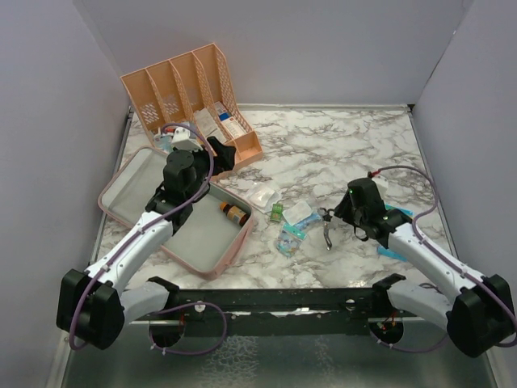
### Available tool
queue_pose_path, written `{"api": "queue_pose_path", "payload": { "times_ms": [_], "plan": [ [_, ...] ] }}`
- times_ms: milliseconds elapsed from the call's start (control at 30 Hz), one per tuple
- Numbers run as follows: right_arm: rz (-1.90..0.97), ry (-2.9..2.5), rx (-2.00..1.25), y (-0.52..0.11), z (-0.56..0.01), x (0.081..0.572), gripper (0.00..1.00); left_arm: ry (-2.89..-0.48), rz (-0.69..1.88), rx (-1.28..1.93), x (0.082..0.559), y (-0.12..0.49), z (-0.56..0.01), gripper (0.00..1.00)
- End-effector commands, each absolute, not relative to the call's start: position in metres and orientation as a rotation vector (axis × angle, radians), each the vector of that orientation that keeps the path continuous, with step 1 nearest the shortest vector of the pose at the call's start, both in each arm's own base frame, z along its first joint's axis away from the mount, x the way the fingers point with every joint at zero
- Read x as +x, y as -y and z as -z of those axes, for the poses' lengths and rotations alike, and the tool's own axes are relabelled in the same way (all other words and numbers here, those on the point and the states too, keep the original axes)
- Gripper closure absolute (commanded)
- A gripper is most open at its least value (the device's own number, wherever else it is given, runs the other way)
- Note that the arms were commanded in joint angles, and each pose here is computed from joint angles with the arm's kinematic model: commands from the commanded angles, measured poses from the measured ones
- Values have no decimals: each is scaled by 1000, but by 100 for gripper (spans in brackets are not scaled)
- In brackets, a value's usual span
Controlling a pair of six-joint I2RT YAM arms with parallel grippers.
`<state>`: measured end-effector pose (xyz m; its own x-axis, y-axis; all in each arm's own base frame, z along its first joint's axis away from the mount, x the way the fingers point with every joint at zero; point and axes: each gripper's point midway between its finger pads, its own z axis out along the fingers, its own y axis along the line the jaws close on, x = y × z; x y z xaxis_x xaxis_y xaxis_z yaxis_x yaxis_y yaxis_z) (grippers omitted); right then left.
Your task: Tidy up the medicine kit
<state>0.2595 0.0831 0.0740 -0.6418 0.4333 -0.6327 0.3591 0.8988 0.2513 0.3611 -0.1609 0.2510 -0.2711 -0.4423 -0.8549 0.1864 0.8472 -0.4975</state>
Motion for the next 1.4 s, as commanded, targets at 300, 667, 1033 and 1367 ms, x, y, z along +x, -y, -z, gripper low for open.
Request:
{"api": "queue_pose_path", "payload": {
  "times_ms": [300, 667, 1033, 1367],
  "plan": [
    [-655, -1951, -94, -167, -241, 286, 63, -1616, 631, -184, 355, 155, -310, 18],
    [-876, -1839, -436, -247, -276, 305, 63, -1540, 415, -64, 328, 120, -326, 18],
    [-934, -1930, -641, -364, -212, 273, 61, -1512, 215, -129, 318, 80, -325, 18],
    [-1019, -1964, -903, -440, -167, 215, 62, -1490, 146, -251, 312, 56, -324, 18]
  ]
}}
